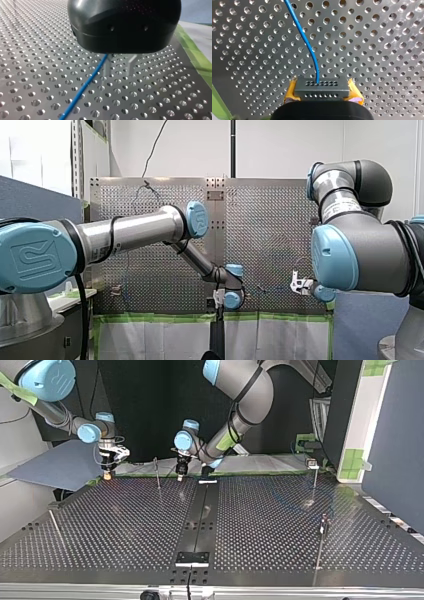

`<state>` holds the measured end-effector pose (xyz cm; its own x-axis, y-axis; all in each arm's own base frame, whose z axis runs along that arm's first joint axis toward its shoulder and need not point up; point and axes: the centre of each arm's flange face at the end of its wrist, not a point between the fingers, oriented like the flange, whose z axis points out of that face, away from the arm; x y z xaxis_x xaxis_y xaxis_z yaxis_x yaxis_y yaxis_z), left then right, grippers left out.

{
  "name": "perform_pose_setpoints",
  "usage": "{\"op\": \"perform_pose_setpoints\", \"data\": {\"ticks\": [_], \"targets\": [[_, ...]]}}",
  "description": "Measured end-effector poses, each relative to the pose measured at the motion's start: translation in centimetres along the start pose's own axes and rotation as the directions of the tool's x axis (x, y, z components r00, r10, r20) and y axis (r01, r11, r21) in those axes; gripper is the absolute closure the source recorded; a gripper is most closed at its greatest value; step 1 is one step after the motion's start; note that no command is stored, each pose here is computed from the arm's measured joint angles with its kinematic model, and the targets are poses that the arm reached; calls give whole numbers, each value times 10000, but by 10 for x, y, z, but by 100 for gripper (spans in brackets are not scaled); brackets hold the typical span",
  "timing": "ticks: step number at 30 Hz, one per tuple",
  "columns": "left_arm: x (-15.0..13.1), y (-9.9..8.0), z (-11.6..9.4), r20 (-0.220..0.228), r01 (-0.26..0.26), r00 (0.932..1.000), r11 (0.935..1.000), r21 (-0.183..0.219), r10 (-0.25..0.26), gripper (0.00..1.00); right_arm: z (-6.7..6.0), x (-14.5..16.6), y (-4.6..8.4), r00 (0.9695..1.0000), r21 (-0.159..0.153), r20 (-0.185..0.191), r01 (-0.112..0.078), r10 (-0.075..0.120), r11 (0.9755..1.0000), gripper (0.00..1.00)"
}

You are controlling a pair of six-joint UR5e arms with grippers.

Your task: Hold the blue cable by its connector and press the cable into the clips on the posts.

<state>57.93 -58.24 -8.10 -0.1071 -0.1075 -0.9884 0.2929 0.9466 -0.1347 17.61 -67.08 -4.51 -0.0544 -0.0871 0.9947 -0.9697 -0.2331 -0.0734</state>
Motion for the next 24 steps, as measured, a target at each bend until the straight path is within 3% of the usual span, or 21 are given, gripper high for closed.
{"op": "perform_pose_setpoints", "data": {"ticks": [1,10,17,21,24], "targets": [[0,0,-1,-20,-99,9999,10000,11,99,1,0,0,0,10000,-2,10,-2,2,10000,100],[-11,-1,-13,-329,-439,9985,9989,157,444,1,-1,-1,0,9999,-14,122,-12,12,10000,100],[-43,-21,-12,-146,-401,9990,9970,666,412,1,-2,-3,-2,9998,2,219,-29,29,10000,100],[-38,-28,-22,-530,-687,9958,9928,979,741,1,-3,-3,-3,9996,-7,275,-49,49,10000,100],[-27,-26,-33,-956,-952,9898,9899,1049,1053,1,-3,-4,-3,9995,-13,315,-61,61,10000,100]]}}
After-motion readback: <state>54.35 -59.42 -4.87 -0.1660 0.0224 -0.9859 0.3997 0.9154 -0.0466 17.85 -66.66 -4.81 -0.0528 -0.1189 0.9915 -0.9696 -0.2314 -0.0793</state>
